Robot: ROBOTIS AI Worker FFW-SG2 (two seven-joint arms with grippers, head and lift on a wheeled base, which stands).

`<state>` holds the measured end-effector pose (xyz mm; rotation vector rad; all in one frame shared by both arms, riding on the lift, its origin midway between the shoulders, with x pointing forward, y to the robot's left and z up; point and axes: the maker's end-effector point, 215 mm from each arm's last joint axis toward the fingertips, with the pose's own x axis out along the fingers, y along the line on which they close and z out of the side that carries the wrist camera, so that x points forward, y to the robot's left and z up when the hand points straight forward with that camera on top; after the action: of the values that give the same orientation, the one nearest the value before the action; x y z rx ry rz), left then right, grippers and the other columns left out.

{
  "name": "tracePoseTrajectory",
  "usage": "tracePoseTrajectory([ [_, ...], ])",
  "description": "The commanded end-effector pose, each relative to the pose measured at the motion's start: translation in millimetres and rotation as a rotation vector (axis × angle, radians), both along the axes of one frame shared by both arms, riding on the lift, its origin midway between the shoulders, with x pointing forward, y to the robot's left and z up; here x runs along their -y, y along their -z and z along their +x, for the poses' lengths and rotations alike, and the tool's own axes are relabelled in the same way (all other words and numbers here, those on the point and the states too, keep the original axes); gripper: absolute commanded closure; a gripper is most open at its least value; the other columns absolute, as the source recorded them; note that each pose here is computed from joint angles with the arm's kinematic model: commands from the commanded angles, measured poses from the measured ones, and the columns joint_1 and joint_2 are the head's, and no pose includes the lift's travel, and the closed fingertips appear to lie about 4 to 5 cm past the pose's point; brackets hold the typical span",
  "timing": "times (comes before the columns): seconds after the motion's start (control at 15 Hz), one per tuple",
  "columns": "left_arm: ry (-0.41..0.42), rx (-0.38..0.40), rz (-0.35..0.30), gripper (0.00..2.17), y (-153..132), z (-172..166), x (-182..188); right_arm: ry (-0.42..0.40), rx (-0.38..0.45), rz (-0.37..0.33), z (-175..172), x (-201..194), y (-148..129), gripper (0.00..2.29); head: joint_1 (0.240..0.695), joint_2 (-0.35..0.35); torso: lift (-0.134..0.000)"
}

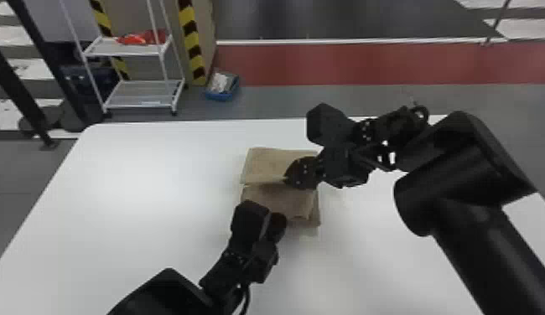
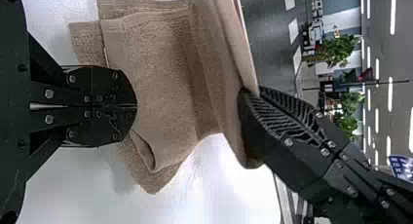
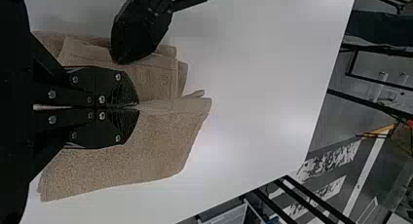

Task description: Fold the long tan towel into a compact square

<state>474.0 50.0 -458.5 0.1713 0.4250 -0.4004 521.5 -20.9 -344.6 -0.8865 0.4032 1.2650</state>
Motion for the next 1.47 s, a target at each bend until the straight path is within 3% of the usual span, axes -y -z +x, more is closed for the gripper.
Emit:
tracePoseTrajectory([
  [0.0, -0.001, -0.003, 0.003, 2.08, 1, 0, -1, -0.019, -0.018, -0.031, -6, 9, 13, 1.69, 0.695, 0.034, -0.125],
  [0.47, -0.011, -0.018, 0.017, 2.08, 7, -5, -4, -0.057, -0.054, -0.074, -11, 9, 44, 1.68, 0.695, 0.019, -0.125],
  [0.87, -0.016, -0.023, 0.017, 2.08, 9, -9, -8, -0.069, -0.051, -0.047, -14, -7, 47, 1.67, 0.695, 0.043, -0.125],
  [0.93, -0.016, -0.023, 0.016, 2.08, 9, -9, -8, -0.066, -0.053, -0.044, -13, -7, 47, 1.6, 0.695, 0.046, -0.125],
  [1.0, -0.018, -0.024, 0.017, 2.08, 10, -9, -10, -0.056, -0.054, -0.029, -14, -7, 48, 1.4, 0.695, 0.048, -0.125],
  [1.13, -0.016, -0.026, 0.016, 2.08, 11, -11, -9, -0.041, -0.059, -0.02, -13, -3, 49, 1.31, 0.695, 0.051, -0.125],
  [1.2, -0.016, -0.026, 0.016, 2.08, 11, -11, -9, -0.033, -0.065, -0.014, -14, 0, 52, 1.11, 0.695, 0.051, -0.125],
  [1.4, -0.014, -0.049, 0.029, 2.08, 19, -17, -10, -0.027, -0.071, 0.001, -17, 1, 53, 0.99, 0.695, 0.045, -0.125],
])
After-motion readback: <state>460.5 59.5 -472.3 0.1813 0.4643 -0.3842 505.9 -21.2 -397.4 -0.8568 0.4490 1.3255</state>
